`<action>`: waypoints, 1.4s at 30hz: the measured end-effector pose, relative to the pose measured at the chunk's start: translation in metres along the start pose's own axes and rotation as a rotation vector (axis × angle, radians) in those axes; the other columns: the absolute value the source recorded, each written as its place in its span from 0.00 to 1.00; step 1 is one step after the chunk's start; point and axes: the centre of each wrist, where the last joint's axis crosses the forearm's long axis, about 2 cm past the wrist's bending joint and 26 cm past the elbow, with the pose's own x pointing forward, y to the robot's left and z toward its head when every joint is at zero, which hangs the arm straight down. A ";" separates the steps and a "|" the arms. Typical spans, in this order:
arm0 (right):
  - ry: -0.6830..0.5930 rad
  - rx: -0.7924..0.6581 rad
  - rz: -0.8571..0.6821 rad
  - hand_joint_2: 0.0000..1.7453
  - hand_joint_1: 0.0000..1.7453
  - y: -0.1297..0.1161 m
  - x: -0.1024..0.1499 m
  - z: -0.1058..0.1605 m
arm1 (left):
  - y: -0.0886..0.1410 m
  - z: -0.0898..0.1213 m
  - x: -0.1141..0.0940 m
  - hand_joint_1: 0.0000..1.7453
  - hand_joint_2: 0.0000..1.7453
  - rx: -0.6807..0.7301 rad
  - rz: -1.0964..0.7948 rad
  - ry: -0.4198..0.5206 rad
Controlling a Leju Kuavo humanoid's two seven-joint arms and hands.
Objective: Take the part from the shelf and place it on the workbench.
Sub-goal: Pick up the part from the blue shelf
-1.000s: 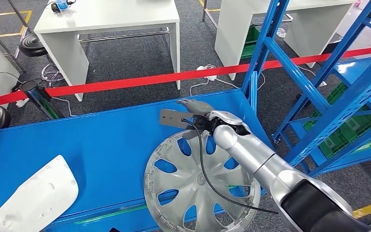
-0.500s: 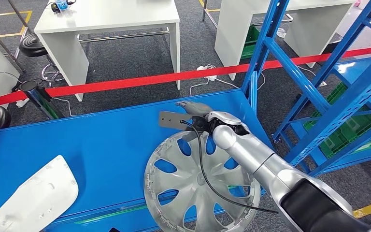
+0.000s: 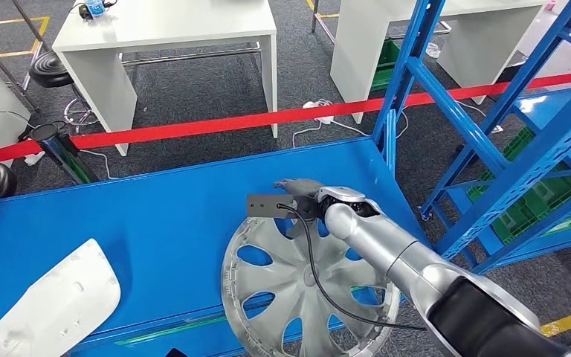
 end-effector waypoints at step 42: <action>0.105 0.084 0.017 1.00 1.00 0.030 -0.022 -0.005 | 0.003 0.000 0.003 0.00 0.00 0.011 0.013 -0.010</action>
